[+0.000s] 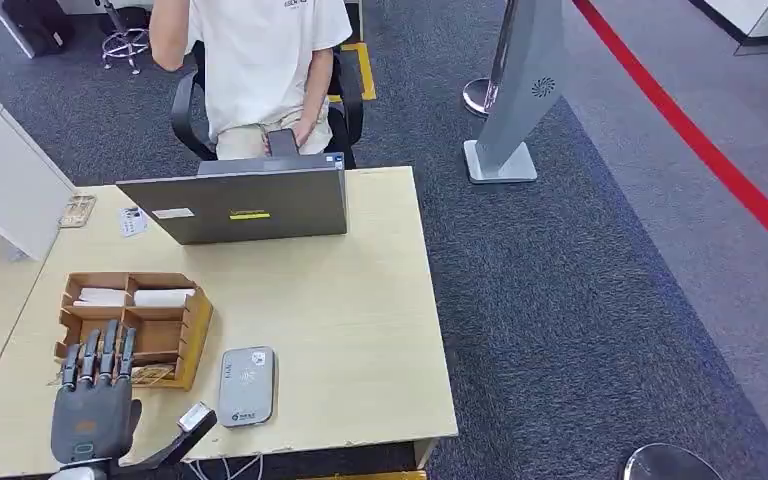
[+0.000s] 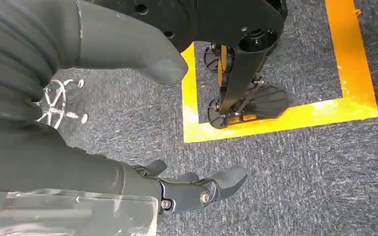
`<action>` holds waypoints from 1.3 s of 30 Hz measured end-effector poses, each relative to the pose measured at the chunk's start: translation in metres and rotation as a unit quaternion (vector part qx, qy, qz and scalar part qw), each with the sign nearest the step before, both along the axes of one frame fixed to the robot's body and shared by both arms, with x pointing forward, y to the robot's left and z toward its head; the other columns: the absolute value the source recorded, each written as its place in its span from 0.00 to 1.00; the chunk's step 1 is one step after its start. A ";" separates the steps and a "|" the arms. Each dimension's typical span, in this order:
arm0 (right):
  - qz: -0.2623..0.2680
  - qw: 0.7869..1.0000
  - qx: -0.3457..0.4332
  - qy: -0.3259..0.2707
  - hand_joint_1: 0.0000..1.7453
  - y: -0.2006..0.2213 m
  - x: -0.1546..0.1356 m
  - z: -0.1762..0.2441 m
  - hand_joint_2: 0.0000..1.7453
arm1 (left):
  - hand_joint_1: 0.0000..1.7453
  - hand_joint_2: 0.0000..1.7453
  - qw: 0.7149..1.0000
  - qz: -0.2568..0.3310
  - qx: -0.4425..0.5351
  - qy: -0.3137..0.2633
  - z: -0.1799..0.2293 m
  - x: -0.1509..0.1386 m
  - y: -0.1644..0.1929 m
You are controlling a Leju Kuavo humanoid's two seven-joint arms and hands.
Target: Pass the card to the sensor for recognition and then transmit it.
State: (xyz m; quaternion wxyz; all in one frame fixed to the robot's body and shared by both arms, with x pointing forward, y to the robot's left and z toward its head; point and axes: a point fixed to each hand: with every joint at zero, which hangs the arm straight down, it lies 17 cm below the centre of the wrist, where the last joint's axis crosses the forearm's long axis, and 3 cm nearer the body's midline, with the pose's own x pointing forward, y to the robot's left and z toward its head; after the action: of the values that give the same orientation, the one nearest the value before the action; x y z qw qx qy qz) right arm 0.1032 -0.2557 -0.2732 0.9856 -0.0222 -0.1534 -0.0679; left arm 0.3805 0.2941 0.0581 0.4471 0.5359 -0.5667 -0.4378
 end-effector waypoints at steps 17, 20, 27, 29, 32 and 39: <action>0.012 1.000 0.003 0.001 0.00 0.006 0.000 0.000 1.00 | 0.00 1.00 1.000 -0.019 -0.011 -0.019 0.009 0.015 -0.027; 0.013 1.000 0.003 0.001 0.00 0.006 0.000 0.000 1.00 | 0.00 1.00 1.000 -0.021 -0.011 -0.019 0.009 0.015 -0.029; 0.015 1.000 0.003 0.001 0.00 0.007 0.000 0.000 1.00 | 0.00 1.00 1.000 -0.019 -0.012 -0.019 0.009 0.015 -0.029; 0.015 1.000 0.003 0.001 0.00 0.007 0.000 0.000 1.00 | 0.00 1.00 1.000 -0.018 -0.012 -0.019 0.009 0.015 -0.028; 0.015 1.000 0.003 0.001 0.00 0.007 -0.001 0.000 1.00 | 0.00 1.00 1.000 -0.010 -0.014 -0.021 0.010 0.015 -0.026; 0.016 1.000 0.003 0.003 0.00 0.007 -0.001 0.000 1.00 | 0.00 1.00 1.000 -0.007 -0.014 -0.024 0.011 0.015 -0.024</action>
State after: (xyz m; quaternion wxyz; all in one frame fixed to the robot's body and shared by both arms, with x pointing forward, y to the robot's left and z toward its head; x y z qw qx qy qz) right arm 0.1022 -0.2483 -0.2731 0.9870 -0.0174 -0.1511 -0.0528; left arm 0.3953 0.2699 0.0691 0.4377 0.5361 -0.5869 -0.4201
